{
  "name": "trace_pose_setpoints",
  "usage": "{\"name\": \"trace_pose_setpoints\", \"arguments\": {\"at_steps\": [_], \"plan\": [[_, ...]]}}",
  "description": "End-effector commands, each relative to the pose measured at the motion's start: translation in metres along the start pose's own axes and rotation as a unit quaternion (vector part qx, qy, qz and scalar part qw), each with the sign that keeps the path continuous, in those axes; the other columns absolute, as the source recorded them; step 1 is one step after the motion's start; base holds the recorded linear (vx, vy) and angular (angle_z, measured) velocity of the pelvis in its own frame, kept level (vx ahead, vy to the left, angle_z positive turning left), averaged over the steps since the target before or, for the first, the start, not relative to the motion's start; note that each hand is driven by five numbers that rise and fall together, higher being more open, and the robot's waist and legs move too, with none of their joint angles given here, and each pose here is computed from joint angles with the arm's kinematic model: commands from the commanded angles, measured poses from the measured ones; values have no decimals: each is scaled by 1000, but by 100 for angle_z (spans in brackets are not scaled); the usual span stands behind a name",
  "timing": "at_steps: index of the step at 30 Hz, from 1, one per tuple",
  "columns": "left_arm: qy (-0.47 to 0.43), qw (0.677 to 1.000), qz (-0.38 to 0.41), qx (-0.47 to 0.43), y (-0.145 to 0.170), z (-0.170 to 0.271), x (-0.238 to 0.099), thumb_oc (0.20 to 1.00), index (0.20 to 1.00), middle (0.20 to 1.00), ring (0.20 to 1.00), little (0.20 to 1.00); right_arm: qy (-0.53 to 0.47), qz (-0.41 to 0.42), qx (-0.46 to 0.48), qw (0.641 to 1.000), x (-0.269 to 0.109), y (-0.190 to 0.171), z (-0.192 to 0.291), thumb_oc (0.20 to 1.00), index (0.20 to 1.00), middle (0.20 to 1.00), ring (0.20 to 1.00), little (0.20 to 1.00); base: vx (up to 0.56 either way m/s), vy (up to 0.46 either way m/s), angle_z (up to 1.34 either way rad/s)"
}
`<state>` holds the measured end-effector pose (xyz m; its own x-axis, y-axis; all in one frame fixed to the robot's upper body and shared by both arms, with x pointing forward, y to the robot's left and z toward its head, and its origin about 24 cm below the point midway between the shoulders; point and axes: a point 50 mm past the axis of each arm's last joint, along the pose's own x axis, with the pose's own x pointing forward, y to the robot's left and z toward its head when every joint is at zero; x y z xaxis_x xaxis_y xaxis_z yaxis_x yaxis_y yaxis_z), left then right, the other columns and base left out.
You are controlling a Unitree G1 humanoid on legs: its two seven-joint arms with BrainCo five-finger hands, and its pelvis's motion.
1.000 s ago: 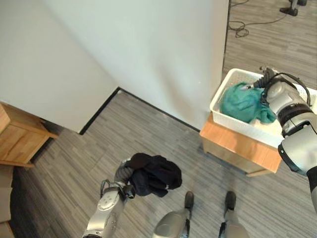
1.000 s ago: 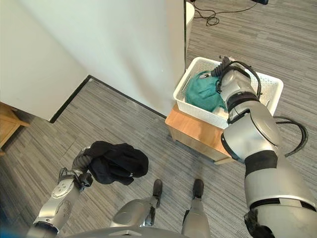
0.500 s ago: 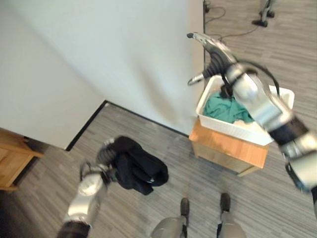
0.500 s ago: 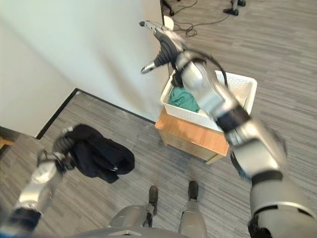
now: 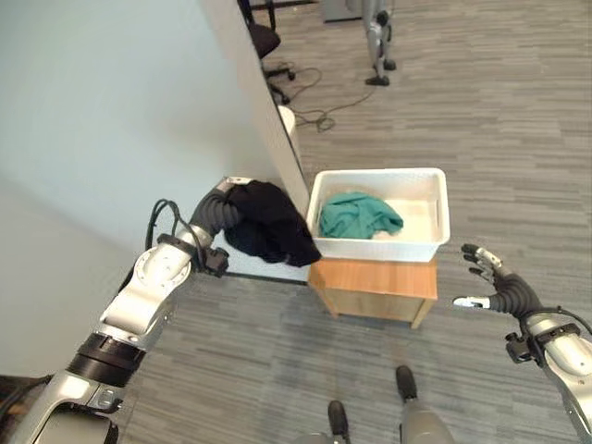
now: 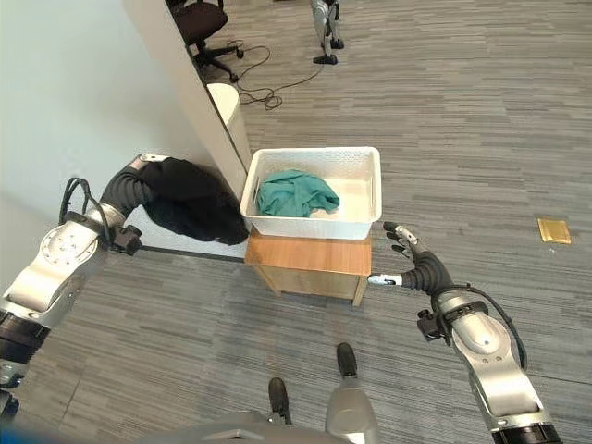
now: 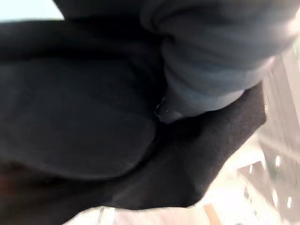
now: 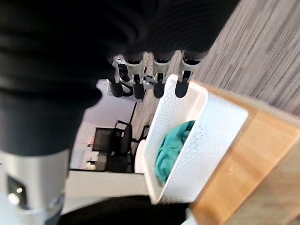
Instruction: Pick up bed clothes into laundry basket.
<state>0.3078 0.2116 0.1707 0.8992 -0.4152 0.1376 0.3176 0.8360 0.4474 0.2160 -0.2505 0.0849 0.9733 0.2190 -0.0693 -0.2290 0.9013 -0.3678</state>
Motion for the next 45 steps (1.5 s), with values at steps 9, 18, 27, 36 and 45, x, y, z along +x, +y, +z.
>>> {"name": "trace_pose_setpoints", "arguments": {"at_steps": [9, 18, 27, 36, 45], "plan": [[-97, 992, 70, 42, 51, 82, 80, 200, 200, 200, 200, 200, -59, 156, 154, 974, 10, 62, 9, 1000, 1000, 1000, 1000, 1000, 9, -21, -1], [-145, 982, 70, 102, 51, 132, 104, 200, 200, 200, 200, 200, -35, 188, 170, 967, 5, 73, -1, 1000, 1000, 1000, 1000, 1000, 9, -4, -1], [-172, 968, -65, 169, 22, 153, 89, 200, 200, 200, 200, 200, 1, 185, 188, 965, -6, 75, -18, 1000, 1000, 1000, 1000, 1000, 20, -16, -3], [-210, 976, -27, -43, 7, 129, 96, 200, 200, 200, 200, 200, -1, 196, 184, 963, -2, 83, -20, 1000, 1000, 1000, 1000, 1000, 13, -4, 9], [-146, 977, 149, 32, 78, 129, 96, 200, 200, 200, 200, 200, 39, 207, 170, 963, -5, 92, -32, 1000, 1000, 1000, 1000, 1000, 6, 0, 0]]}}
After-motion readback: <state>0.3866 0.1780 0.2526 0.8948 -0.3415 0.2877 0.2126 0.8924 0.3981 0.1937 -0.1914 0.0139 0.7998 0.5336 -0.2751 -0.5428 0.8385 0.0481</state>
